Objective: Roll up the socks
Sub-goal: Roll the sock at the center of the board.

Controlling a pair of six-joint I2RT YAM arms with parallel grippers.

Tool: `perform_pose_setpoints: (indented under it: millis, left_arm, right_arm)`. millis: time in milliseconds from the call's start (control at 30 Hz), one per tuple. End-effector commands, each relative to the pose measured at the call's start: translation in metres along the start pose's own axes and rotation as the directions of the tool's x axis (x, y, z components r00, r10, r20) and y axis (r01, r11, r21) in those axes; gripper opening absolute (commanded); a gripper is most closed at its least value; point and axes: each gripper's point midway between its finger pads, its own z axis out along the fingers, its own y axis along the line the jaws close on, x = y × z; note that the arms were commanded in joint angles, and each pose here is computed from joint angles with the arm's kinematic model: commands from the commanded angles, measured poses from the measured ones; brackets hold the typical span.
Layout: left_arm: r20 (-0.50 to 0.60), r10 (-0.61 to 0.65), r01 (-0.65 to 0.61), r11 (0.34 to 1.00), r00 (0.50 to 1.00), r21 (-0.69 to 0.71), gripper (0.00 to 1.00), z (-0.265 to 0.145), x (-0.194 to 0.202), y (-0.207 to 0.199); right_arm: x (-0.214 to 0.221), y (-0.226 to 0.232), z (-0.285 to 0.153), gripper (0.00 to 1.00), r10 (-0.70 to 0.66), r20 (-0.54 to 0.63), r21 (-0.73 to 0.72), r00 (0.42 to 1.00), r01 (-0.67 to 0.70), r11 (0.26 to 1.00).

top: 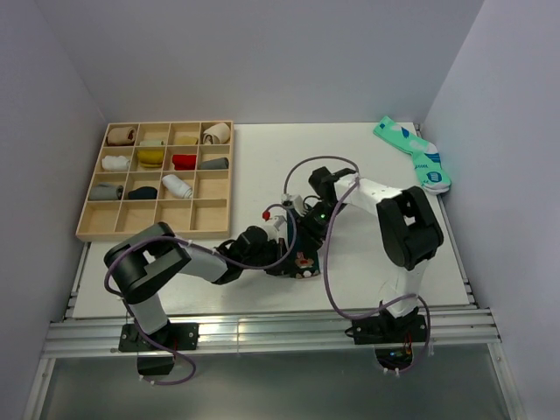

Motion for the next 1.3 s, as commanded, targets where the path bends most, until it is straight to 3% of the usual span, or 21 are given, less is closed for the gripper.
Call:
perform_pose_setpoints:
  millis: [0,333,500,633,833,1033,1267]
  left_arm:
    - [0.008,-0.077,0.077,0.995,0.997,-0.063,0.00,0.002,-0.010,-0.003]
    - [-0.107,-0.204,0.183,0.967,0.973,-0.180,0.00,0.007,-0.001,-0.002]
    - [-0.177,-0.262,0.219,0.948,0.949,-0.229,0.00,0.004,0.002,0.002]
    - [-0.225,-0.307,0.239,0.928,0.925,-0.285,0.00,0.003,0.004,0.014]
    - [-0.275,-0.355,0.279,0.919,0.893,-0.280,0.00,0.001,0.005,0.019]
    - [-0.313,-0.361,0.286,0.922,0.878,-0.261,0.00,0.005,-0.002,0.012]
    - [-0.366,-0.389,0.303,0.913,0.845,-0.272,0.00,0.011,0.007,0.014]
  right_arm:
    - [-0.010,-0.004,-0.024,0.50,-0.026,0.091,0.088,0.996,0.018,0.996]
    - [-0.004,-0.025,-0.066,0.50,-0.052,0.237,0.246,0.970,-0.009,0.969]
    - [0.002,-0.020,-0.076,0.50,-0.184,0.255,0.340,0.949,0.091,0.936]
    - [0.007,-0.008,-0.078,0.41,-0.327,0.231,0.409,0.917,0.213,0.887]
    - [0.018,0.012,-0.067,0.42,-0.545,0.163,0.534,0.822,0.391,0.749]
    - [0.027,0.033,-0.031,0.40,-0.727,0.055,0.542,0.684,0.591,0.597]
    - [0.030,0.046,-0.006,0.42,-0.782,0.014,0.473,0.623,0.685,0.554]
